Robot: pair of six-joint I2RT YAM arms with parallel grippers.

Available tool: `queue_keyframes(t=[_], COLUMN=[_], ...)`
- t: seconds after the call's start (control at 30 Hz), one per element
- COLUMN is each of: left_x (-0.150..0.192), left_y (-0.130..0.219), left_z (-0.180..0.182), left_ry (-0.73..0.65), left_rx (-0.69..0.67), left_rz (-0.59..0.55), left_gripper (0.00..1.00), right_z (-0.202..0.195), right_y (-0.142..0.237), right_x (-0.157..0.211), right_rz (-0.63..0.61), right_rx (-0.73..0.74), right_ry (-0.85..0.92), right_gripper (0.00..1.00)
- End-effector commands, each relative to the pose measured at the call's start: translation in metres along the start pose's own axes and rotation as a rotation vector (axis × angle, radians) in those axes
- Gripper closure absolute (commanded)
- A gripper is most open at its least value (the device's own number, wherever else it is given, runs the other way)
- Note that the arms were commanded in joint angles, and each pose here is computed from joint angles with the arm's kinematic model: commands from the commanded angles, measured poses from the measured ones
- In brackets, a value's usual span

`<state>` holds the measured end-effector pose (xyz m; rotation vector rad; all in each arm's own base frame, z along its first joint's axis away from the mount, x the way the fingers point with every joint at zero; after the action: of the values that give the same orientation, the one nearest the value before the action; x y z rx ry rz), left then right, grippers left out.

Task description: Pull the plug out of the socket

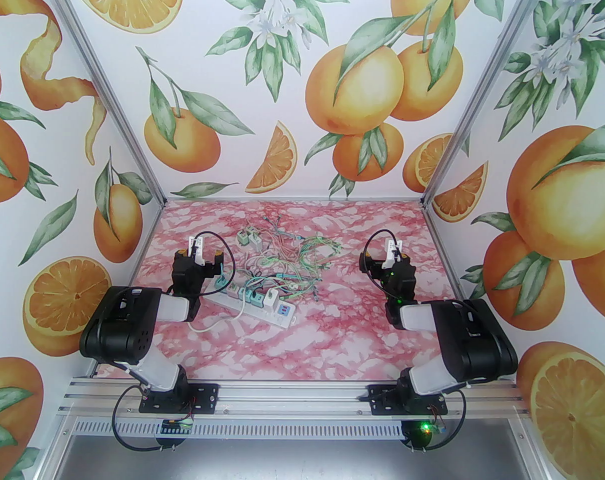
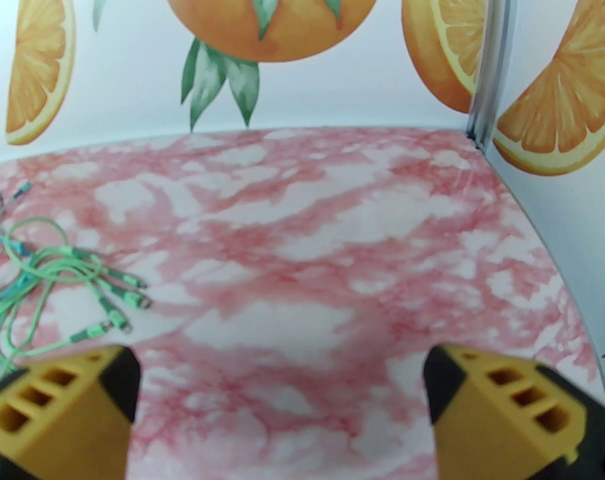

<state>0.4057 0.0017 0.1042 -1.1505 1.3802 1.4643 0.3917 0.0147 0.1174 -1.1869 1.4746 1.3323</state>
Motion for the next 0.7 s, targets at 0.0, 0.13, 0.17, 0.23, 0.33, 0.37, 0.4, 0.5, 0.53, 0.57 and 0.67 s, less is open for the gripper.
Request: queue_keyframes(t=[0.0, 0.13, 0.17, 0.23, 0.33, 0.37, 0.4, 0.5, 0.53, 0.57, 0.67], left_x=[-0.0026, -0.0028, -0.0033, -0.0036, -0.0033, -0.0033, -0.003, -0.003, -0.0031, -0.0029, -0.0034], left_y=[0.0008, 0.0007, 0.0005, 0.0004, 0.0004, 0.0004, 0.0006, 0.0006, 0.0004, 0.0004, 0.0005], left_z=[-0.0002, -0.0009, -0.0008, -0.0012, -0.0007, -0.0006, -0.0006, -0.0011, -0.0006, -0.0008, -0.0006], left_ry=[-0.002, -0.004, -0.004, -0.004, -0.004, -0.003, -0.004, -0.004, -0.004, -0.002, -0.002], left_rx=[0.009, 0.011, 0.011, 0.012, 0.011, 0.011, 0.011, 0.012, 0.011, 0.011, 0.011], left_rz=[-0.015, -0.015, -0.016, -0.017, -0.016, -0.016, -0.016, -0.016, -0.016, -0.015, -0.016], left_gripper=[0.0, 0.0, 0.0, 0.0, 0.0, 0.0, 0.0, 0.0, 0.0, 0.0, 0.0], right_z=[0.0045, 0.0049, 0.0048, 0.0047, 0.0047, 0.0046, 0.0049, 0.0047, 0.0048, 0.0046, 0.0048], right_y=[-0.0003, -0.0004, -0.0004, -0.0006, -0.0004, -0.0005, -0.0004, -0.0005, -0.0004, -0.0006, -0.0005], right_x=[-0.0008, -0.0011, -0.0011, -0.0015, -0.0008, -0.0011, -0.001, -0.0013, -0.001, -0.0013, -0.0014], right_rz=[-0.005, -0.006, -0.006, -0.007, -0.005, -0.006, -0.005, -0.006, -0.005, -0.006, -0.006], right_rx=[-0.023, -0.024, -0.024, -0.024, -0.024, -0.024, -0.024, -0.024, -0.024, -0.024, -0.024], right_ry=[-0.001, 0.0, 0.0, -0.001, -0.001, 0.0, 0.0, -0.001, 0.0, -0.001, 0.0], right_gripper=[0.0, 0.0, 0.0, 0.0, 0.0, 0.0, 0.0, 0.0, 0.0, 0.0, 0.0])
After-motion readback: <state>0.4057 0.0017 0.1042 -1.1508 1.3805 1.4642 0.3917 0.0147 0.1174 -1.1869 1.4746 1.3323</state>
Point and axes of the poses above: each hand's point on the last joint's axis, 136 mm out from that joint toward the fingers, its own y axis back along the fingers, its own z axis along the line the jaws close on, x = y × z, the point moved 1 cm from there along y, back along the fingers, and after that the axes turned 9 degrees about y, right-handed, at the moved point
